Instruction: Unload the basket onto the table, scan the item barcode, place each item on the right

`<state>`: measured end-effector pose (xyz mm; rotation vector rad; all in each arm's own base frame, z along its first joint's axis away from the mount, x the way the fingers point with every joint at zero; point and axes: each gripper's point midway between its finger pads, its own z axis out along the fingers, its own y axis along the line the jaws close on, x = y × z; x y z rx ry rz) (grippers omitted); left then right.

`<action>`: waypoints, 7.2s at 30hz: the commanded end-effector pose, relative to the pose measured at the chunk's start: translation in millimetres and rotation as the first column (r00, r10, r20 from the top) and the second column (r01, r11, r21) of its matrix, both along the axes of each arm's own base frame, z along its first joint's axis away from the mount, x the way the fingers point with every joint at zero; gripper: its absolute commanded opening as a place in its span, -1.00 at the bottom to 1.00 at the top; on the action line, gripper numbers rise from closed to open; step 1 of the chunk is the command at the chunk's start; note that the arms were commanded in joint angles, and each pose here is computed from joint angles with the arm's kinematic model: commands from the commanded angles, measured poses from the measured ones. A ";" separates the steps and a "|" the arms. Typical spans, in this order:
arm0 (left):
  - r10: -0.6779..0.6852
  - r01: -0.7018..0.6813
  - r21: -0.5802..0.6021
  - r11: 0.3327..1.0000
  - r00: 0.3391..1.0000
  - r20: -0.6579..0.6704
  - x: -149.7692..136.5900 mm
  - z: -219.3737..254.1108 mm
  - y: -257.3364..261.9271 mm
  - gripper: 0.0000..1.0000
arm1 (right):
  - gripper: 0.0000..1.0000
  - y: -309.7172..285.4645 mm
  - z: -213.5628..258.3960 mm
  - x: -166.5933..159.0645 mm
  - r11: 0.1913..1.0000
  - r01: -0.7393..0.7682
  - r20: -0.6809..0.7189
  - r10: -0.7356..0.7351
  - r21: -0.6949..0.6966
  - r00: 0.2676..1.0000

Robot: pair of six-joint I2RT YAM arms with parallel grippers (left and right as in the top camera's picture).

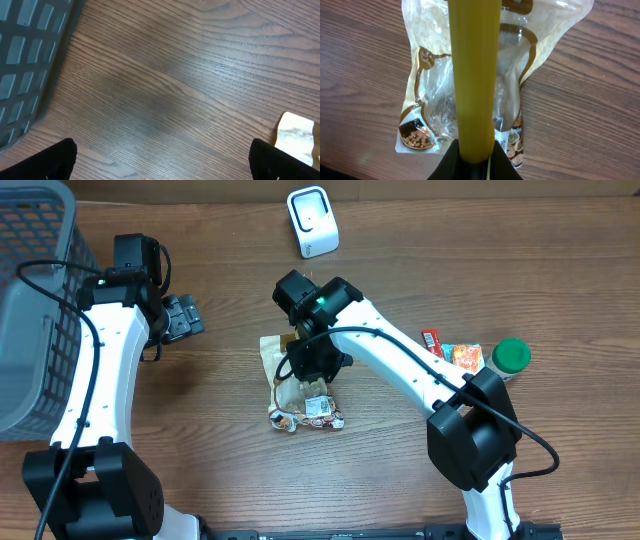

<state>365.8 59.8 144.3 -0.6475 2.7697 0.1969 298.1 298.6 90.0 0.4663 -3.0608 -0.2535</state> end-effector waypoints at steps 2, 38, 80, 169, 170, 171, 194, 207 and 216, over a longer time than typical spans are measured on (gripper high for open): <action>-0.018 0.018 0.014 1.000 1.000 0.024 2.9 9.5 0.5 1.00 | -0.93 8.2 13.5 1.9 0.999 -0.031 0.031 0.030 0.044 0.999; -0.255 0.350 -0.577 0.738 0.936 0.242 19.1 37.1 -138.1 0.82 | -0.93 55.4 76.1 -15.6 0.694 -0.304 0.025 0.381 0.652 0.924; -0.300 0.283 -0.482 0.829 0.953 0.042 -17.0 12.7 -136.4 0.61 | -0.92 47.5 77.7 5.4 0.693 -0.295 0.063 0.339 0.658 0.939; -0.038 0.103 -0.224 0.969 0.960 0.278 55.7 20.1 -22.2 1.00 | -0.93 18.6 48.5 97.8 0.909 -0.300 0.371 0.183 0.288 0.911; -0.038 0.103 -0.224 0.969 0.960 0.278 55.7 20.1 -22.2 0.99 | -0.93 14.8 49.5 105.3 0.921 -0.297 0.399 0.180 0.253 0.899; -0.038 0.103 -0.224 0.969 0.960 0.278 55.7 20.1 -22.2 0.99 | -0.93 9.9 50.9 113.6 0.935 -0.283 0.428 0.171 0.214 0.888; -0.038 0.105 -0.227 0.968 0.960 0.278 55.8 20.2 -22.8 1.00 | -0.93 -38.0 190.9 257.3 0.771 -0.087 0.749 0.634 -0.630 0.194; -0.039 0.105 -0.227 0.968 0.960 0.279 55.9 20.2 -23.1 1.00 | -0.93 -49.4 134.5 308.0 0.642 -0.020 0.631 0.758 -0.767 0.166; -0.039 0.105 -0.227 0.968 0.960 0.278 55.8 20.2 -23.1 1.00 | -0.93 -40.8 54.3 327.3 0.618 -0.054 0.600 0.778 -0.784 0.186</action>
